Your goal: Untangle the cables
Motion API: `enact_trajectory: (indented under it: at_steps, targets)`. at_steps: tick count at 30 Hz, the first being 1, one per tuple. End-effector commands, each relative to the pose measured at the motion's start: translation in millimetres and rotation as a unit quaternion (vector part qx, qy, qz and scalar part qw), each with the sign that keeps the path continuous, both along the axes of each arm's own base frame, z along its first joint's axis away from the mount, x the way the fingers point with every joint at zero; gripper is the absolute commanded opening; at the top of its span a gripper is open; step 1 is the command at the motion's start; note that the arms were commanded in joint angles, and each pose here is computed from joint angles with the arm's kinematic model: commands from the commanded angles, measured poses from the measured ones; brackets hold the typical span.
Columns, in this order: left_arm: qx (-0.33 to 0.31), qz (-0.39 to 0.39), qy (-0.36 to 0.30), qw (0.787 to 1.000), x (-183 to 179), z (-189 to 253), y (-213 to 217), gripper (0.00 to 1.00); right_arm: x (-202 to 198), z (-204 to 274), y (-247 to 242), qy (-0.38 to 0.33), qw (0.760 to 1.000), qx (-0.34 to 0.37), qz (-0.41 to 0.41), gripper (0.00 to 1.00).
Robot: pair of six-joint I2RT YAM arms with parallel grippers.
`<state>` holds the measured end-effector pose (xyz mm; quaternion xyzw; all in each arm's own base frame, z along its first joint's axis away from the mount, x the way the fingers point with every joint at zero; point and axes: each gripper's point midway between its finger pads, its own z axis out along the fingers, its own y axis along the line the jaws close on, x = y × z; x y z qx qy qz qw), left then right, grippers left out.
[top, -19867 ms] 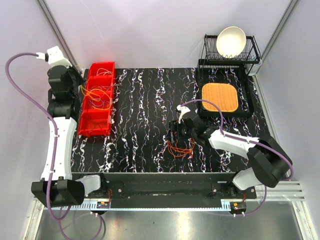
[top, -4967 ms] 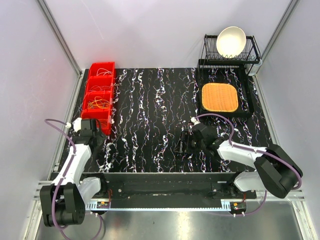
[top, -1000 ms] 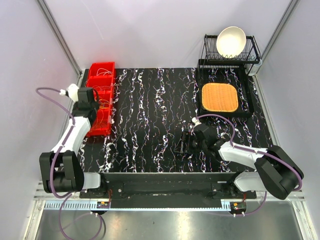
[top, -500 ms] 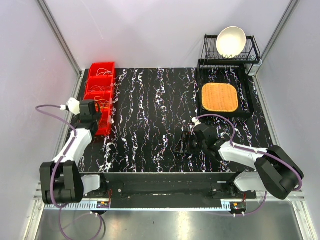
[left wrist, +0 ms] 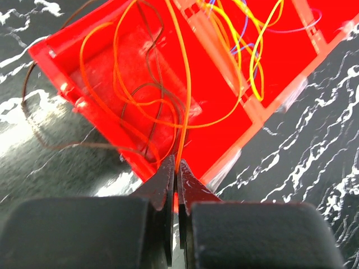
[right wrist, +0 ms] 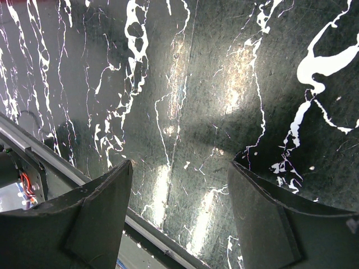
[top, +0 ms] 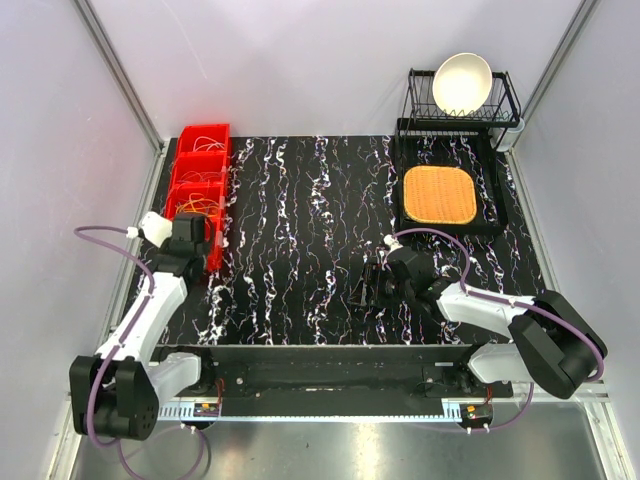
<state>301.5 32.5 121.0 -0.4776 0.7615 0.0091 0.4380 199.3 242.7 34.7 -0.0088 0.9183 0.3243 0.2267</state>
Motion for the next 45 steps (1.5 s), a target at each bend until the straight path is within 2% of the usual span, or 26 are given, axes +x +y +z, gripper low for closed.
enact_trajectory:
  at_steps: [1,10,16,19,22,24,26,27,29,31,35,39,45]
  targets:
    - [0.022,0.039,-0.031,0.999,-8,26,6,0.00,7,5,3,-0.007,1.000,0.008,-0.001,0.74]
    - [0.009,0.075,0.001,0.997,-34,10,8,0.00,7,4,4,-0.006,1.000,0.007,0.001,0.74]
    - [0.017,0.042,-0.007,0.999,-20,14,2,0.01,6,4,4,-0.006,1.000,0.008,0.002,0.74]
    - [0.031,0.018,-0.009,0.999,-3,16,-1,0.08,6,4,4,-0.005,1.000,0.008,0.001,0.74]
    - [0.049,-0.006,0.007,0.999,10,20,-4,0.28,7,5,4,-0.007,1.000,0.008,0.000,0.74]
    - [0.048,-0.025,0.003,0.999,22,31,-9,0.51,6,5,4,-0.008,1.000,0.008,0.002,0.74]
    - [0.053,-0.039,0.000,0.998,27,40,-12,0.66,6,5,4,-0.007,1.000,0.008,0.002,0.74]
    - [0.056,-0.044,-0.013,0.997,30,52,-13,0.80,6,5,4,-0.008,1.000,0.008,0.002,0.74]
    - [0.073,-0.060,-0.012,0.995,32,62,-12,0.93,7,5,4,-0.008,1.000,0.008,0.000,0.74]
    - [0.089,-0.079,-0.008,0.993,34,77,-12,0.98,6,5,4,-0.007,1.000,0.009,0.001,0.74]
    - [0.098,-0.115,-0.006,0.988,33,99,-19,0.99,7,6,4,-0.008,1.000,0.009,-0.001,0.74]
    - [0.090,-0.181,0.003,0.979,23,96,-39,0.99,6,6,4,-0.010,1.000,0.009,0.000,0.74]
    - [0.072,-0.263,0.053,0.961,-7,72,-57,0.99,7,9,5,-0.010,1.000,0.012,0.005,0.74]
